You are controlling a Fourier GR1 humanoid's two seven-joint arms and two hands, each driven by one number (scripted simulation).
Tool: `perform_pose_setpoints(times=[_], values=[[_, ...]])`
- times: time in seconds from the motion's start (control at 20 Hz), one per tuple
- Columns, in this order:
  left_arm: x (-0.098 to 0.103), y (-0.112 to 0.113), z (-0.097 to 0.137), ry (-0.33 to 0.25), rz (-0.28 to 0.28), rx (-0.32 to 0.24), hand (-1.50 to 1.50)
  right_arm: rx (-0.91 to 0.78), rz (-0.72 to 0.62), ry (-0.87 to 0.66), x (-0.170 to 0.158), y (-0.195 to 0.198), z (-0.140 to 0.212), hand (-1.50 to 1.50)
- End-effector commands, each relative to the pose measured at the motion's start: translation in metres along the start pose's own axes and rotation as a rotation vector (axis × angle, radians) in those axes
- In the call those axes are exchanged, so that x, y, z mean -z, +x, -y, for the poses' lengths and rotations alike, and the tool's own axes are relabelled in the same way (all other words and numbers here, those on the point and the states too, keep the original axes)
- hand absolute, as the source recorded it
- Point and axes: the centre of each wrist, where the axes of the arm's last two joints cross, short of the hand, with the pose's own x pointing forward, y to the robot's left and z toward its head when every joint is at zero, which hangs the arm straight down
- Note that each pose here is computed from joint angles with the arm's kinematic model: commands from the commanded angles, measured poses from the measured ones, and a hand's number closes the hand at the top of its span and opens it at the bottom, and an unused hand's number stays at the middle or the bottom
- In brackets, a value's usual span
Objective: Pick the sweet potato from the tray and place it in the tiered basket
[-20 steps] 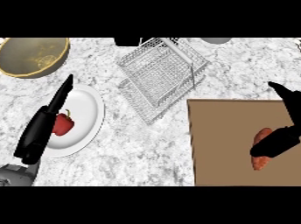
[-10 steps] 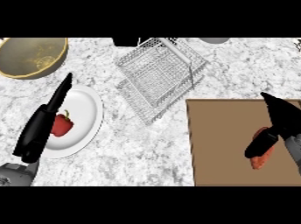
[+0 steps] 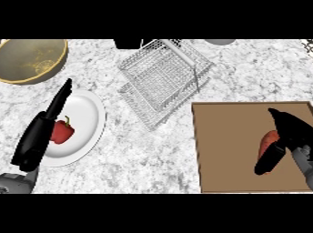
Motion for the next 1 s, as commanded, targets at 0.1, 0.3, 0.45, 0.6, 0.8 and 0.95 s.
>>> perform_pose_setpoints(times=[0.1,0.3,0.45,0.6,0.8,0.95], values=[[0.002,0.005,-0.009,-0.001,-0.006,0.006,0.0,-0.005,-0.223,-0.027,-0.002,0.007,0.004,-1.5],[-0.01,0.001,0.005,-0.008,-0.005,0.006,0.0,-0.003,-0.246,-0.131,0.0,-0.002,0.0,-1.5],[-0.006,-0.005,-0.001,0.014,0.005,-0.005,0.0,0.024,-0.252,-0.149,0.004,-0.005,0.012,-1.5],[0.001,0.007,0.001,0.018,-0.016,0.011,0.0,0.041,-0.25,-0.119,-0.002,-0.01,-0.007,-1.5],[0.001,0.012,-0.009,-0.004,0.009,0.002,0.0,0.056,-0.252,-0.091,0.0,-0.007,-0.013,-1.5],[0.005,0.016,-0.01,0.008,0.003,-0.002,0.0,0.069,-0.256,-0.098,0.005,-0.013,-0.033,-1.5]])
